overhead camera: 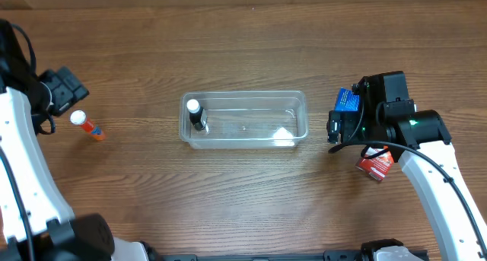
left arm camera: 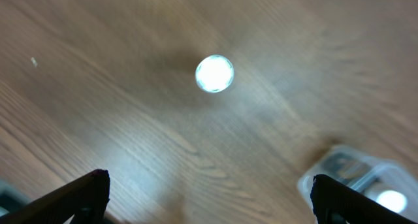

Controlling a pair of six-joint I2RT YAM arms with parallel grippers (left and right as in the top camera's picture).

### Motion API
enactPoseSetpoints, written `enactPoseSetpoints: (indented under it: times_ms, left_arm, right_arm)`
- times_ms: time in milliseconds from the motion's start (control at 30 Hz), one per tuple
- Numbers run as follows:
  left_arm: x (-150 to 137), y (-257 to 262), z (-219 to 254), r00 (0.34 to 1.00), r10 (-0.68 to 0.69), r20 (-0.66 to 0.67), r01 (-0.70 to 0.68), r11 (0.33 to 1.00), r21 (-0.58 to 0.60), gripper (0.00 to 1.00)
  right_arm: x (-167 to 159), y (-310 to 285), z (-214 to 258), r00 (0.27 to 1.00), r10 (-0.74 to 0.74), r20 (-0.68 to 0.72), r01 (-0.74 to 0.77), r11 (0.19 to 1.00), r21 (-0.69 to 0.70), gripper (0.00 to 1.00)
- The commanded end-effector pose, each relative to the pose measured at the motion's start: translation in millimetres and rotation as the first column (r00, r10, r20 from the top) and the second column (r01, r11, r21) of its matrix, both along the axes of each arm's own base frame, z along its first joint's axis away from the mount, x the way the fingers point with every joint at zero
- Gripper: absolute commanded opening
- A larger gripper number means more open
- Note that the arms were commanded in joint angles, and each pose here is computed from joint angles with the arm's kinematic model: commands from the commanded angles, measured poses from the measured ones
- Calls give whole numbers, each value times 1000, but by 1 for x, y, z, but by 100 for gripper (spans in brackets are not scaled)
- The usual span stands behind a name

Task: Pack container
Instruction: 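Move the left gripper to the orange Redoxon tube and grasp it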

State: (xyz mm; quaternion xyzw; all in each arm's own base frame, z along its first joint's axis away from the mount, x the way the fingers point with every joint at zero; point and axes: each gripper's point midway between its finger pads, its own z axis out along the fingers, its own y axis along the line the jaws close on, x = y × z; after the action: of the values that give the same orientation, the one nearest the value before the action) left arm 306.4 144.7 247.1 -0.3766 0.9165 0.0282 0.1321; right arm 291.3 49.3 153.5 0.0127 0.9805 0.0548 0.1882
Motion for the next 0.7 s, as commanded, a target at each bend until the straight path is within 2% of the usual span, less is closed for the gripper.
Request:
enactPoseSetpoints:
  times_ms: [0,233,400,667]
  left_arm:
    - [10,5,-60,995,-35,-98,27,996,-82,100]
    - [28,14,-133,970,-69,-234,34,988,-150,99]
    - [28,14,-164,950,-77,-303,22,983,-183,92]
    - [33,17,-168,953,-76,-294,24,984,-176,62]
  right_arm:
    - [6,3,11,999,5,33,-5,1000,13,100]
    - [6,3,10,1000,5,31,-5,1000,13,100]
    - [6,3,10,1000,5,30,-5,1000,12,100]
    - [6,3,9,1000,5,25,-5,1000,12,100]
